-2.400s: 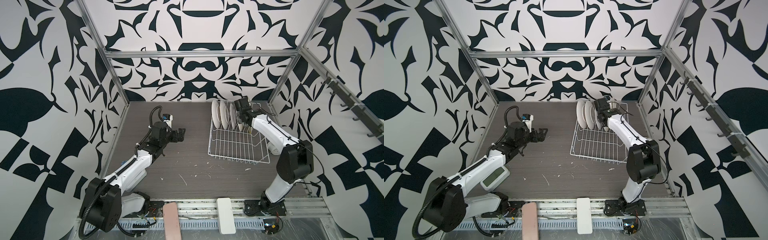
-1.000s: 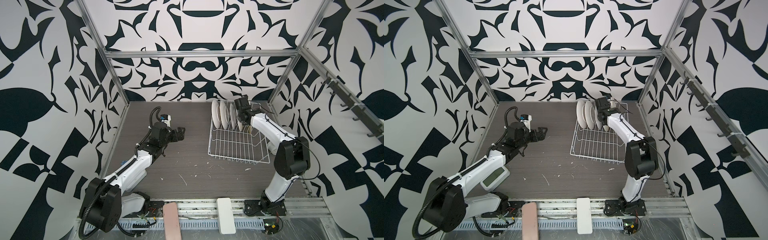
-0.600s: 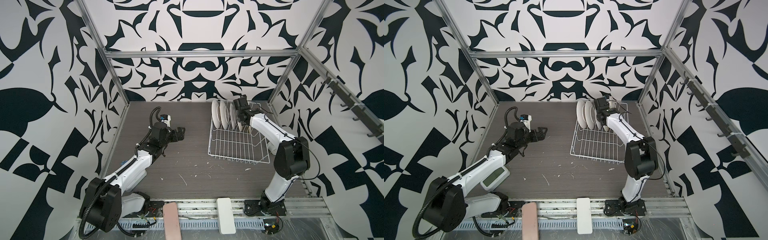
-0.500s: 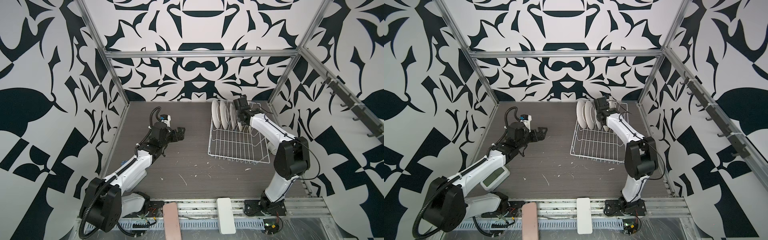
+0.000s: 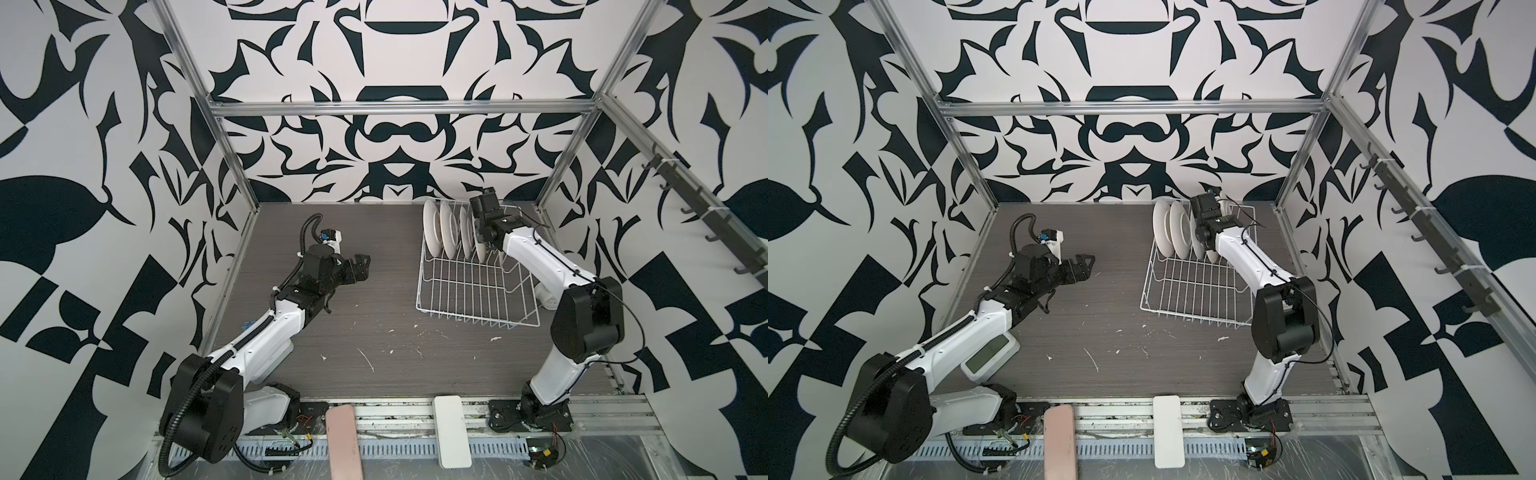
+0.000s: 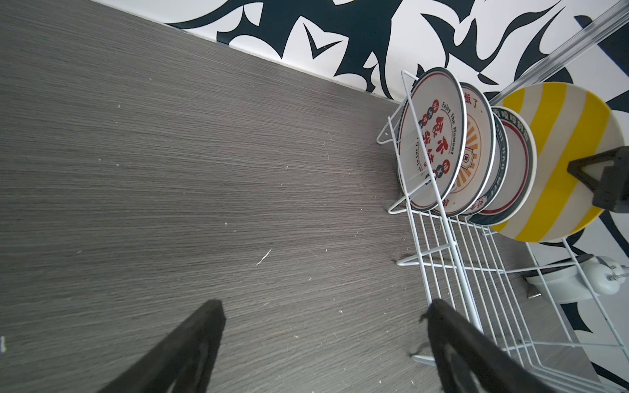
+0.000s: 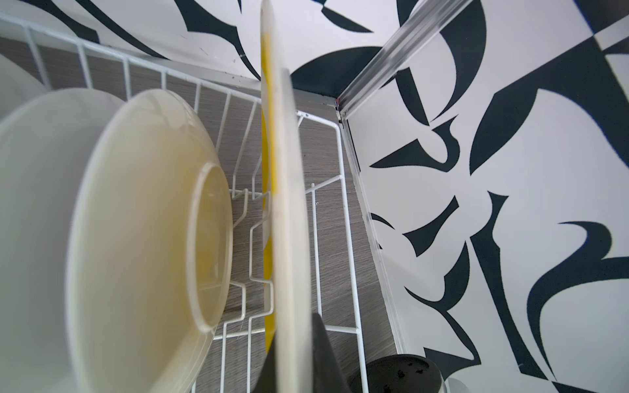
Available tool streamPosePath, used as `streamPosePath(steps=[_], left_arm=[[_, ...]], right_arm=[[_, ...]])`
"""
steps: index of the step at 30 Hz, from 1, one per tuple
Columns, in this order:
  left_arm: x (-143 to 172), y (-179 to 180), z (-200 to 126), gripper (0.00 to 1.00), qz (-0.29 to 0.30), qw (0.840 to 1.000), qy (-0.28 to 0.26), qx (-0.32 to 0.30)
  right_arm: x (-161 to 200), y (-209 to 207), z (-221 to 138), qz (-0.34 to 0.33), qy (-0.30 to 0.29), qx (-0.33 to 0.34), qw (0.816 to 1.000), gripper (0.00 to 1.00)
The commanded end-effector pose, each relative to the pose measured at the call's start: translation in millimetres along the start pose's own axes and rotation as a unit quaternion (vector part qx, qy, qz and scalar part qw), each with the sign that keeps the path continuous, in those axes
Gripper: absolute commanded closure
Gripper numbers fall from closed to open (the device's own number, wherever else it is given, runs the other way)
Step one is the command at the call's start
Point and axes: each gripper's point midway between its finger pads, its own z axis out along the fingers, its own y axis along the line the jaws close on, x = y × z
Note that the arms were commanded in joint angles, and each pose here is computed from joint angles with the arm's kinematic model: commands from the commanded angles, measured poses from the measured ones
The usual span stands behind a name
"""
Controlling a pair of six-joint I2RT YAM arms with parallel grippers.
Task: Unload the plates from the dish rack
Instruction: Pick up the plate from the dish rack.
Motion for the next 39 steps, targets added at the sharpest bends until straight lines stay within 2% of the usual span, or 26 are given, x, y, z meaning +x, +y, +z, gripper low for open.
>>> streamPosePath(steps=[1,11,23,27,30,35,39], left_arm=[[3.3,-0.2,2.1,0.03,-0.008,1.000,0.004,0.003],[2.2,-1.4,3.0,0.04,-0.011,1.000,0.005,0.005],[-1.6,-5.3,2.0,0.04,-0.019,1.000,0.000,0.013],[4.2,-1.9,4.5,0.04,-0.025,1.000,0.005,0.010],[9.1,-1.1,5.0,0.04,-0.035,0.999,0.008,0.013],[5.0,-2.6,4.0,0.04,-0.030,0.999,0.003,0.014],[-6.4,-11.2,2.1,0.04,-0.023,0.999,-0.006,0.027]], right_arm=[[-26.3,-32.8,-28.3,0.015,-0.048,0.032,0.998,1.00],[-36.6,-48.4,-51.1,0.032,-0.073,0.032,0.996,1.00],[-64.7,-66.7,-121.7,0.102,-0.171,-0.056,0.978,1.00],[-73.3,-71.5,-155.7,0.136,-0.234,-0.119,0.955,1.00],[-78.0,-67.7,-184.6,0.136,-0.277,-0.181,0.934,1.00],[-83.3,-80.4,-226.0,0.166,-0.338,-0.231,0.897,1.00],[-89.3,-79.9,-255.5,0.195,-0.378,-0.291,0.857,1.00]])
